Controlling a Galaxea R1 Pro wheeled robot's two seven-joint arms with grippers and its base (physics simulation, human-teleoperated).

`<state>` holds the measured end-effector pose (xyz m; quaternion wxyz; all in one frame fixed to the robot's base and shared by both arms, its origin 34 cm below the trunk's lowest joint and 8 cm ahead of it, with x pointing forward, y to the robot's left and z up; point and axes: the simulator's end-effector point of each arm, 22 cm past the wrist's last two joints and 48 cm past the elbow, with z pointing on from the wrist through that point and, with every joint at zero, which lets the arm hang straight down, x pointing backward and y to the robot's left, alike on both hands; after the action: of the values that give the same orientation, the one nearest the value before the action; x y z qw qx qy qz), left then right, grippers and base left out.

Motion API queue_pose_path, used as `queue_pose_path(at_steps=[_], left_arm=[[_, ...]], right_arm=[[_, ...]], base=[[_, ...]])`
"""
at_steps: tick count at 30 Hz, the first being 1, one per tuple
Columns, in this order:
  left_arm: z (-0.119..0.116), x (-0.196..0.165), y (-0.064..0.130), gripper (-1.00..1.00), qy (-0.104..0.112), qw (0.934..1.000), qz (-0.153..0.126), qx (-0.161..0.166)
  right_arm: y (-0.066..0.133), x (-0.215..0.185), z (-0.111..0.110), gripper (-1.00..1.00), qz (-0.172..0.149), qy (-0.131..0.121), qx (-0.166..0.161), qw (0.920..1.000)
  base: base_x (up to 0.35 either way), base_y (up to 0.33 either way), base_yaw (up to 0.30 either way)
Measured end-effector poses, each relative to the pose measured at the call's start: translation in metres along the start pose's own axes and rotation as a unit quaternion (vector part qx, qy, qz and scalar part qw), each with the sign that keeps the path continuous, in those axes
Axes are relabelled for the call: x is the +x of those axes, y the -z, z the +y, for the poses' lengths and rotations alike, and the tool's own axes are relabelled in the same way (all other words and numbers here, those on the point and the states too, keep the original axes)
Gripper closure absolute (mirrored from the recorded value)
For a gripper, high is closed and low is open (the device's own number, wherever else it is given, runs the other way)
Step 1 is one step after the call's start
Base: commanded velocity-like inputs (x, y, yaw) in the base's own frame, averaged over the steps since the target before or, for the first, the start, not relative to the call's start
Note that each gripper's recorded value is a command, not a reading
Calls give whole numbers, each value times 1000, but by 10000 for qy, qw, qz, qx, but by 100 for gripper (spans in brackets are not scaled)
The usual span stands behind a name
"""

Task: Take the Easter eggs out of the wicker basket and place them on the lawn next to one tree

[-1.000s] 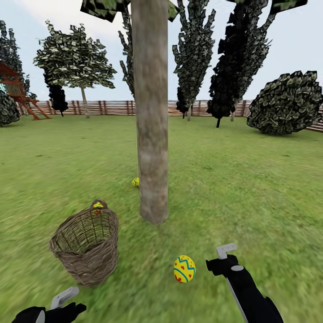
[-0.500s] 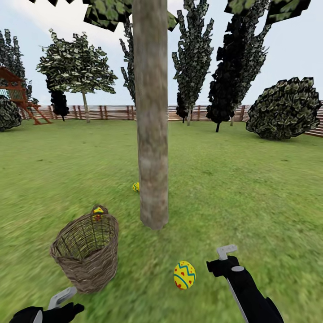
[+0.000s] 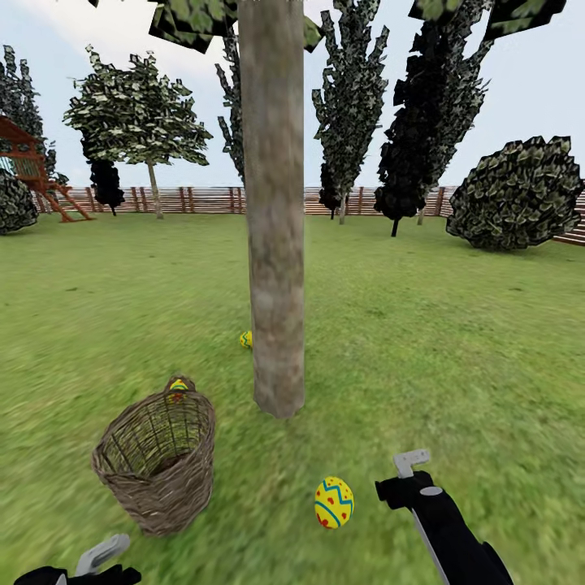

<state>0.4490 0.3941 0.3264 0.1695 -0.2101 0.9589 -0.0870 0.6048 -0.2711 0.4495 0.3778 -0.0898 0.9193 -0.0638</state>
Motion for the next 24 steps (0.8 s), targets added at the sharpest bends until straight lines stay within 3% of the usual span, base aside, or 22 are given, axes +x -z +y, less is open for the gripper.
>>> queue_pose_path(at_steps=[8,10,16,24], left_arm=[[18,-12,20,-100,6,9999,18,-165],[23,-5,21,-100,41,9997,136,-208],[45,3,25,-100,-240,9982,162,-532],[55,9,38,-100,-234,9972,318,-628]], right_arm=[[4,7,0,-100,245,21,-38,9997],[3,14,4,-100,376,38,-85,9993],[5,31,9,-100,685,58,-160,9975],[14,33,9,-100,925,57,-195,9955]], base=[[0,0,0],[0,0,0],[0,0,0],[0,0,0]])
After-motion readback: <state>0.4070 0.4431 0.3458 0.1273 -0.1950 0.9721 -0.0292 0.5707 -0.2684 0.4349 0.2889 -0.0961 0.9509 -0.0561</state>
